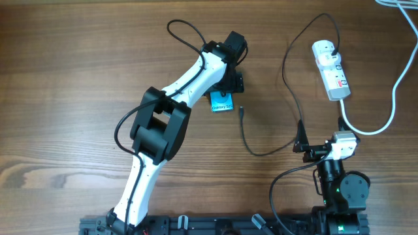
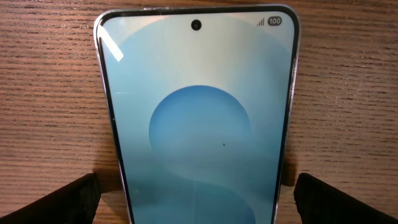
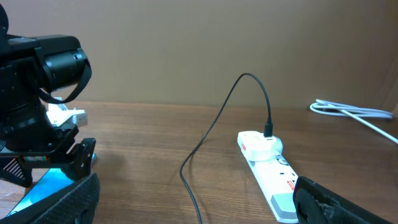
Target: Plug charger to phone and switch on socket
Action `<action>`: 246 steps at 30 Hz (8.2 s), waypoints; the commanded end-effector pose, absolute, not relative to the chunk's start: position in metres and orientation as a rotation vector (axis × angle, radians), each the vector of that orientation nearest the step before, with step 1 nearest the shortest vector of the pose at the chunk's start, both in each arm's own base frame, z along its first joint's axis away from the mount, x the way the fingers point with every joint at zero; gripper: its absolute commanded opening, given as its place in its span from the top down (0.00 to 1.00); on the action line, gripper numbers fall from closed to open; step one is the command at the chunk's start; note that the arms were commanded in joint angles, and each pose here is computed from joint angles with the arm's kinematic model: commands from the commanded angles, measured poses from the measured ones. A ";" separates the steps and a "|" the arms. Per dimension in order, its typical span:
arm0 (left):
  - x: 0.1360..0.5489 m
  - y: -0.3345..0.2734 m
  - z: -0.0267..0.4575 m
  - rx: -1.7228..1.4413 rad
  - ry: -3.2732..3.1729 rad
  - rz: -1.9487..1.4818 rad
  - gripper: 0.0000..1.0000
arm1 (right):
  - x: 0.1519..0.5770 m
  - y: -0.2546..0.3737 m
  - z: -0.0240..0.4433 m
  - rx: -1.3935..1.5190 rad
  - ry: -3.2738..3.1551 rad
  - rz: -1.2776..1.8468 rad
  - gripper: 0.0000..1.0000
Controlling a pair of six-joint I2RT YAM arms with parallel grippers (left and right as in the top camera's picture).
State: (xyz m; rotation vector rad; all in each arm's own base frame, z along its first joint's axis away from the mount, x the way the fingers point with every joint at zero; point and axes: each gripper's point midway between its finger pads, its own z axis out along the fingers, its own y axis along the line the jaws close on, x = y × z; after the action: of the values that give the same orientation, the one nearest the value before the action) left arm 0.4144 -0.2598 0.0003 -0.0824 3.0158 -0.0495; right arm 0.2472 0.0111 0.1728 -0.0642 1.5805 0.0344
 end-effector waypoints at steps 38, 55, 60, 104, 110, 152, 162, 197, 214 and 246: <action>0.400 -0.257 -0.021 -0.068 3.074 0.008 0.21 | 0.247 0.008 0.173 -0.037 1.578 0.038 0.00; 0.399 -0.261 -0.019 -0.068 3.082 -0.019 0.23 | 0.247 0.008 0.173 -0.037 1.578 0.038 0.00; 0.399 -0.262 -0.017 -0.068 3.083 -0.038 0.25 | 0.247 0.008 0.173 -0.037 1.578 0.039 0.00; 0.396 -0.261 0.062 -0.073 3.009 -0.146 0.28 | 0.247 0.008 0.173 -0.037 1.578 0.038 0.00; 0.396 -0.261 0.062 -0.074 3.010 -0.145 0.27 | 0.247 0.008 0.173 -0.037 1.578 0.038 0.00; 0.420 -0.263 0.020 -0.097 2.879 -0.075 0.02 | 0.247 0.008 0.173 -0.037 1.578 0.038 0.00; 0.416 -0.268 0.016 -0.079 2.885 -0.072 0.02 | 0.247 0.008 0.173 -0.037 1.578 0.038 0.00; 0.397 -0.253 -0.016 -0.075 2.994 0.045 0.25 | 0.247 0.008 0.173 -0.037 1.578 0.038 0.00; 0.405 -0.257 0.024 -0.091 2.932 -0.049 0.30 | 0.247 0.008 0.173 -0.037 1.578 0.038 0.00; 0.384 -0.249 0.012 -0.096 2.984 -0.089 0.25 | 0.247 0.008 0.173 -0.037 1.578 0.038 0.00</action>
State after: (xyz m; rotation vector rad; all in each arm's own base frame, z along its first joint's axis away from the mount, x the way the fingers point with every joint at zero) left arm 0.3867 -0.2563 0.0067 -0.0827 2.9950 -0.0959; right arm 0.2472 0.0111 0.1728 -0.0639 1.5805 0.0347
